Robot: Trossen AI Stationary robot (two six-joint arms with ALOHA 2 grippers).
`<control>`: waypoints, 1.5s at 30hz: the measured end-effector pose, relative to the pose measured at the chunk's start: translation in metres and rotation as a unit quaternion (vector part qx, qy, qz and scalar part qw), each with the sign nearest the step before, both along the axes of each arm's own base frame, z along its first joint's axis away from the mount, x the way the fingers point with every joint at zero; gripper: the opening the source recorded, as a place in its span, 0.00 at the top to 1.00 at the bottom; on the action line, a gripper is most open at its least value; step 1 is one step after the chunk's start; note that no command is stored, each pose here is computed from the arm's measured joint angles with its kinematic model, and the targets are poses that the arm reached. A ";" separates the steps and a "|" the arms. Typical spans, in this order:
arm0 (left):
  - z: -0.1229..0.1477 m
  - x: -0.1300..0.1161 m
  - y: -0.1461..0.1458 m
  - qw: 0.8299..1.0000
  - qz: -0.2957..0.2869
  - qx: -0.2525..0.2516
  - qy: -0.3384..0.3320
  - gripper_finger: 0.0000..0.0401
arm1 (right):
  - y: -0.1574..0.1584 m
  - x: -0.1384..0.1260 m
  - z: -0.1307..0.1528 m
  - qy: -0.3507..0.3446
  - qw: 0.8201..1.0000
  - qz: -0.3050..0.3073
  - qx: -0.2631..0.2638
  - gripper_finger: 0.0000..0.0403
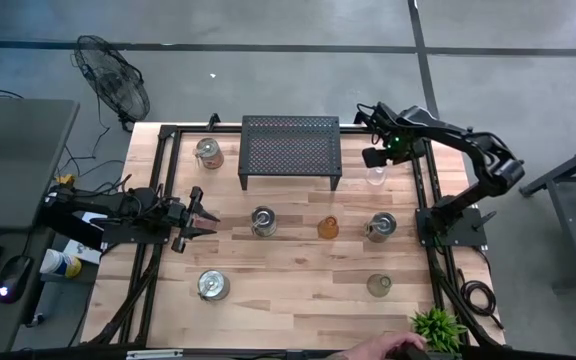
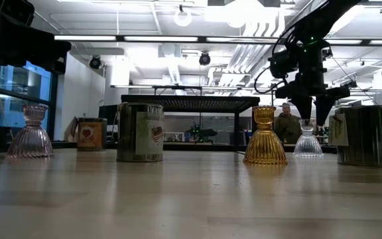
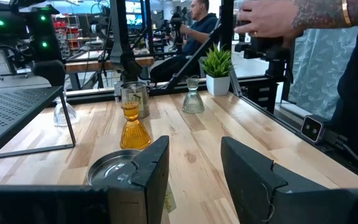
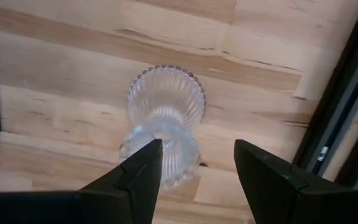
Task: Pick & Place candle stick holders
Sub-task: Put the transparent candle holder on the shelf
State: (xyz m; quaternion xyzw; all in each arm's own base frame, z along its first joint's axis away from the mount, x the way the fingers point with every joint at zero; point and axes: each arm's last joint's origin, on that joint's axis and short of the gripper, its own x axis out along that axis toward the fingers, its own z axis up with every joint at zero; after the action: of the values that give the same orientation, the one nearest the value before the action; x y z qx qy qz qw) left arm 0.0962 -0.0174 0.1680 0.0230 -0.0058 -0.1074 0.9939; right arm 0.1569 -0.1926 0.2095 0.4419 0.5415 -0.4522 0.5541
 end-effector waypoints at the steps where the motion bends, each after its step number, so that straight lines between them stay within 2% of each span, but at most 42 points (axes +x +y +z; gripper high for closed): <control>1: 0.000 0.000 0.000 1.000 0.000 0.000 0.000 0.64 | 0.001 0.000 -0.003 -0.002 1.000 0.000 0.001 0.52; 11: 0.000 0.000 0.000 1.000 0.000 0.000 0.000 0.64 | 0.001 0.000 -0.007 -0.010 1.000 -0.002 0.000 0.54; 23: 0.000 0.000 0.000 1.000 0.000 0.000 0.000 0.64 | 0.001 0.000 -0.007 -0.011 1.000 0.010 0.000 0.85; 27: 0.000 0.000 0.000 1.000 0.000 0.000 0.000 0.64 | 0.001 -0.001 -0.007 -0.012 1.000 0.010 0.002 0.92; 45: 0.000 0.000 0.000 1.000 0.000 0.000 0.000 0.64 | 0.001 0.002 -0.002 -0.023 0.999 0.030 0.016 0.94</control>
State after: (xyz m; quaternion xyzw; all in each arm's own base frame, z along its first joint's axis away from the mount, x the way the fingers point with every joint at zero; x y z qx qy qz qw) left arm 0.0962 -0.0174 0.1680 0.0230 -0.0057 -0.1074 0.9939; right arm 0.1586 -0.1918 0.2079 0.4448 0.5483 -0.4166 0.5727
